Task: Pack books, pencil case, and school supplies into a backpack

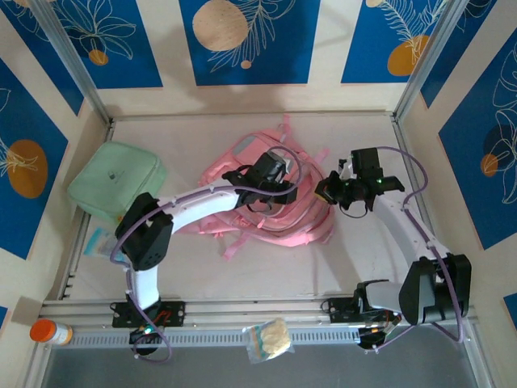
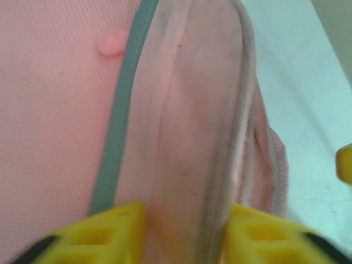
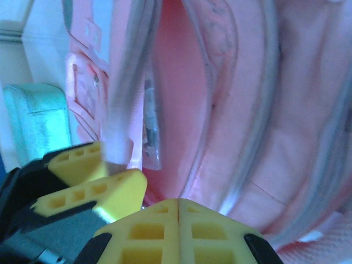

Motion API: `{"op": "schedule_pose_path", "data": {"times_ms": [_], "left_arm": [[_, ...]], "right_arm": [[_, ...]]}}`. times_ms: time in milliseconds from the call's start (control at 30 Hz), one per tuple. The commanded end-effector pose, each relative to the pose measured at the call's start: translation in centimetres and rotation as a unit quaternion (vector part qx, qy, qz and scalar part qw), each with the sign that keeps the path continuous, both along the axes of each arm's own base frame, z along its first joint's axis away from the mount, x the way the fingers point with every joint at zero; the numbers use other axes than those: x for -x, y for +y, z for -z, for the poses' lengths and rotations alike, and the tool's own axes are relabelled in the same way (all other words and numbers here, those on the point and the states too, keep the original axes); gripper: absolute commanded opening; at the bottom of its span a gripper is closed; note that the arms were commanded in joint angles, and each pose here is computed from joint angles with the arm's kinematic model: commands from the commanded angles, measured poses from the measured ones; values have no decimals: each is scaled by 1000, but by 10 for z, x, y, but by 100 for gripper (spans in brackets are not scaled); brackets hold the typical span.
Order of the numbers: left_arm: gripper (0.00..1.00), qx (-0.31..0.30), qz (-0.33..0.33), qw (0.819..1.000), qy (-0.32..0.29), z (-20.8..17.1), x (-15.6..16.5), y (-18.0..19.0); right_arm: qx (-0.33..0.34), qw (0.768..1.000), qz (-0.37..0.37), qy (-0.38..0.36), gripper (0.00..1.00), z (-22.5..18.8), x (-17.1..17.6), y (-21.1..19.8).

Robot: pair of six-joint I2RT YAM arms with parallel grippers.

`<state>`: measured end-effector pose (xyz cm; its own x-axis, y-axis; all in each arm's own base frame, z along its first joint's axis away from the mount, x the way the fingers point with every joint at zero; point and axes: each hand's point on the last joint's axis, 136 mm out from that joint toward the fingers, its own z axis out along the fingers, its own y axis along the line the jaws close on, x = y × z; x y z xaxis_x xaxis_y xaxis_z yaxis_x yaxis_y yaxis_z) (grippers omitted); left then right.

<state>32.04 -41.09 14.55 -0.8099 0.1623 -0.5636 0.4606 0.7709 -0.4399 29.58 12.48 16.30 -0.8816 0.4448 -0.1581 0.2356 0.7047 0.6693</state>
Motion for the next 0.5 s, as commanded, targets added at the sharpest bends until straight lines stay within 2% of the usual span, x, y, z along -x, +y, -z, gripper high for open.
{"op": "schedule_pose_path", "data": {"times_ms": [0,100,200,300,367,467], "left_arm": [[56,79,48,996,4,-45,17,-14],[63,85,27,996,-18,-60,22,9],[66,45,-24,998,-22,-43,16,47],[64,34,-72,997,16,-14,11,83],[60,43,-99,994,29,1,10,101],[56,67,-119,990,41,13,6,113]], "right_arm": [[42,999,-26,16,0,4,22,-5],[83,996,-36,24,0,7,32,-5],[131,989,-58,36,3,13,44,6],[175,981,-74,42,9,20,58,24],[199,976,-74,44,16,25,66,36],[219,972,-77,40,26,34,73,60]]}}
